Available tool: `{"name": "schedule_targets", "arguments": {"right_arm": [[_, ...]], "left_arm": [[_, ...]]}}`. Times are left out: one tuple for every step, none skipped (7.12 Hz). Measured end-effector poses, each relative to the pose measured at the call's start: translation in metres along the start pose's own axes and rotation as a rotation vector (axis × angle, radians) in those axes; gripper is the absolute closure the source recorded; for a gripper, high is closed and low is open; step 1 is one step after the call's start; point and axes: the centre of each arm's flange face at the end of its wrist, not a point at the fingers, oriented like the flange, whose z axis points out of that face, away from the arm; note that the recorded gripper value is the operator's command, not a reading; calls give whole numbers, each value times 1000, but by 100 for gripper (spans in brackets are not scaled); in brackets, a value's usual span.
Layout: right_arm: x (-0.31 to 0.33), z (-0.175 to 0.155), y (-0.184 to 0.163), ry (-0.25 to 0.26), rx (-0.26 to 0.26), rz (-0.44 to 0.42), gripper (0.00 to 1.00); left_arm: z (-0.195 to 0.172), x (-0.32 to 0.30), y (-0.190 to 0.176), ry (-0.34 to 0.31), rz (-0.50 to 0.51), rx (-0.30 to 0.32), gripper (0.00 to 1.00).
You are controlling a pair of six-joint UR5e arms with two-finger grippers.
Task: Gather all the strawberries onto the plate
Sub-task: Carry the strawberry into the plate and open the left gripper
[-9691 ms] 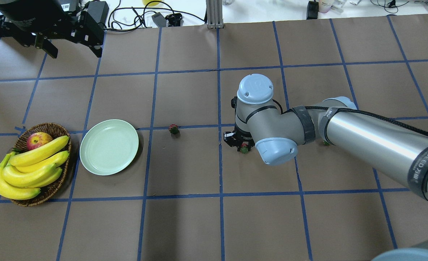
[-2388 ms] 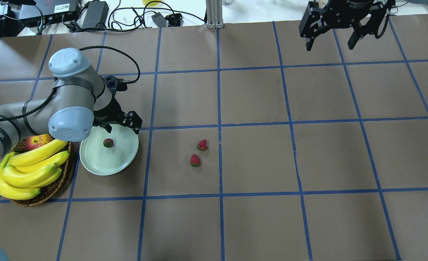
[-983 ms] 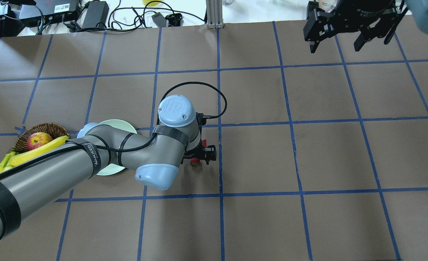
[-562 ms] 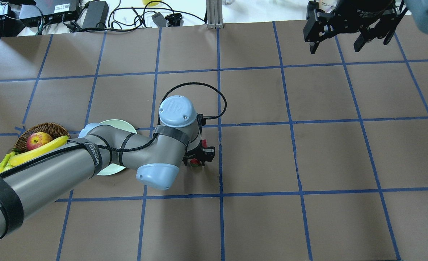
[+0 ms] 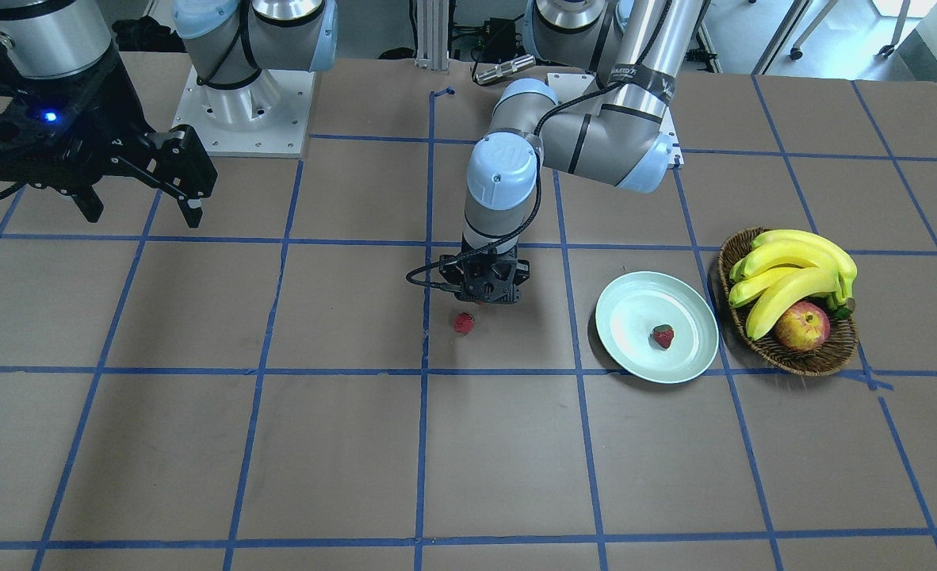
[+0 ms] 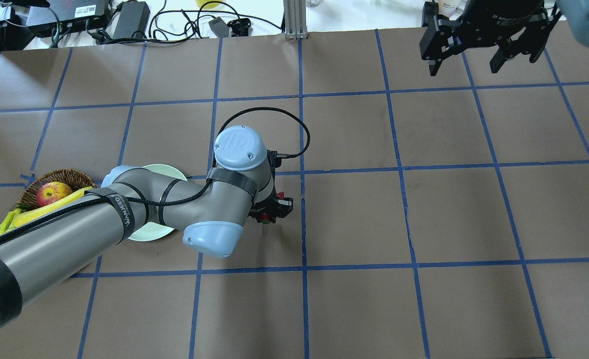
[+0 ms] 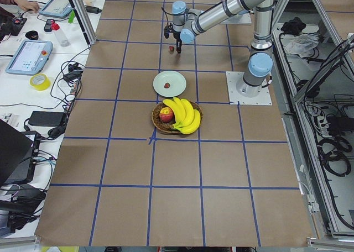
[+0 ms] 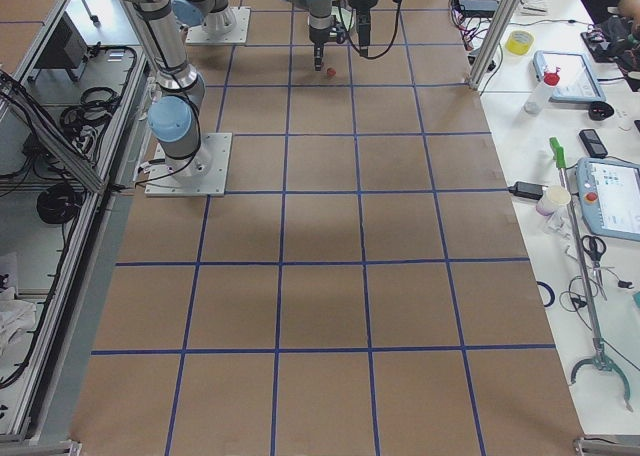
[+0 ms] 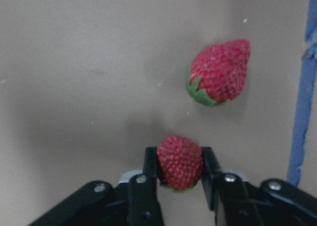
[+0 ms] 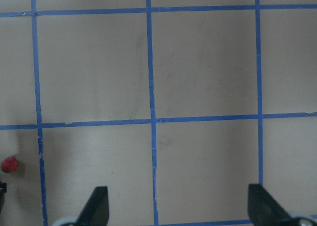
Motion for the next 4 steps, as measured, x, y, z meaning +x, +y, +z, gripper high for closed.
{"name": "schedule_targets", "arguments": {"right_arm": [[0, 1, 0, -1, -2, 0, 0], [0, 1, 1, -2, -3, 0, 0], [0, 2, 0, -1, -5, -1, 0], [0, 4, 0, 0, -8, 0, 0]], "left_arm": [[-14, -21, -19, 6, -24, 18, 100], [-29, -51, -37, 6, -24, 23, 100], [-42, -88, -53, 3, -7, 20, 100], [-50, -130, -65, 1, 16, 16, 100]]}}
